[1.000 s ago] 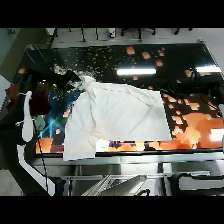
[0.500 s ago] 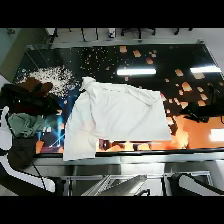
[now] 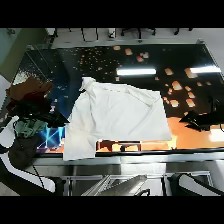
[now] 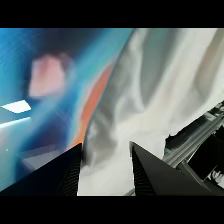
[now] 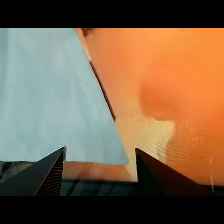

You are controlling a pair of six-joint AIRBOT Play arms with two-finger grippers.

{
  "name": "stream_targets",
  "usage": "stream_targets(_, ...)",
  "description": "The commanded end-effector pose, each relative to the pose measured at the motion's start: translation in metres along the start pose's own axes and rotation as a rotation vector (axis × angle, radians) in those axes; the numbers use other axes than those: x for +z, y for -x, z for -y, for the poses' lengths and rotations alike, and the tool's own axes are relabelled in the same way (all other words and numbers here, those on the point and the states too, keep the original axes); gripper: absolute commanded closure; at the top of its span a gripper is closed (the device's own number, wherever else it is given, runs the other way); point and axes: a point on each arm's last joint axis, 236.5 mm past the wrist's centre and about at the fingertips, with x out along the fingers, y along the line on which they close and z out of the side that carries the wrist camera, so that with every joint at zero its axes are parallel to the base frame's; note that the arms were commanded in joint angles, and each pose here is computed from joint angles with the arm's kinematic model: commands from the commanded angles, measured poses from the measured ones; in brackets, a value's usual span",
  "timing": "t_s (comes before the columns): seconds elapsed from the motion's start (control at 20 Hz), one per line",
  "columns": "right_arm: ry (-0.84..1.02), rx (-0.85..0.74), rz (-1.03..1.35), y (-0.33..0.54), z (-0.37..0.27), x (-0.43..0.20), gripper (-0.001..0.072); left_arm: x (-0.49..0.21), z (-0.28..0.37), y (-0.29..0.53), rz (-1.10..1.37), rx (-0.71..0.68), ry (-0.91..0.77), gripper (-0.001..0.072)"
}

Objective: Fold the shirts.

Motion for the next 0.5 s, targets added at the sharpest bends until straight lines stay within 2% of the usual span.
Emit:
stream_targets(0.0, -0.024, 0.01, -0.047, -0.013, 0.006, -0.006, 0.0205, 0.006, -0.001, -0.017, -0.002, 0.04, -0.036, 0.0346)
stream_targets(0.1, -0.029, 0.035, -0.086, -0.025, 0.007, -0.012, 0.0205, 0.008, 0.007, -0.028, -0.01, 0.059, -0.074, 0.035)
stream_targets(0.15, -0.029, 0.047, -0.107, -0.031, 0.009, -0.017, 0.0205, 0.007, 0.011, -0.033, -0.023, 0.066, -0.096, 0.0558)
stream_targets(0.2, -0.032, 0.059, -0.13, -0.038, 0.01, -0.021, 0.0205, 0.005, 0.015, -0.038, -0.038, 0.069, -0.127, 0.0693)
stream_targets(0.45, -0.063, 0.089, -0.245, -0.069, 0.021, -0.044, 0.0205, 0.0, 0.02, -0.042, -0.062, 0.068, -0.136, 0.0694)
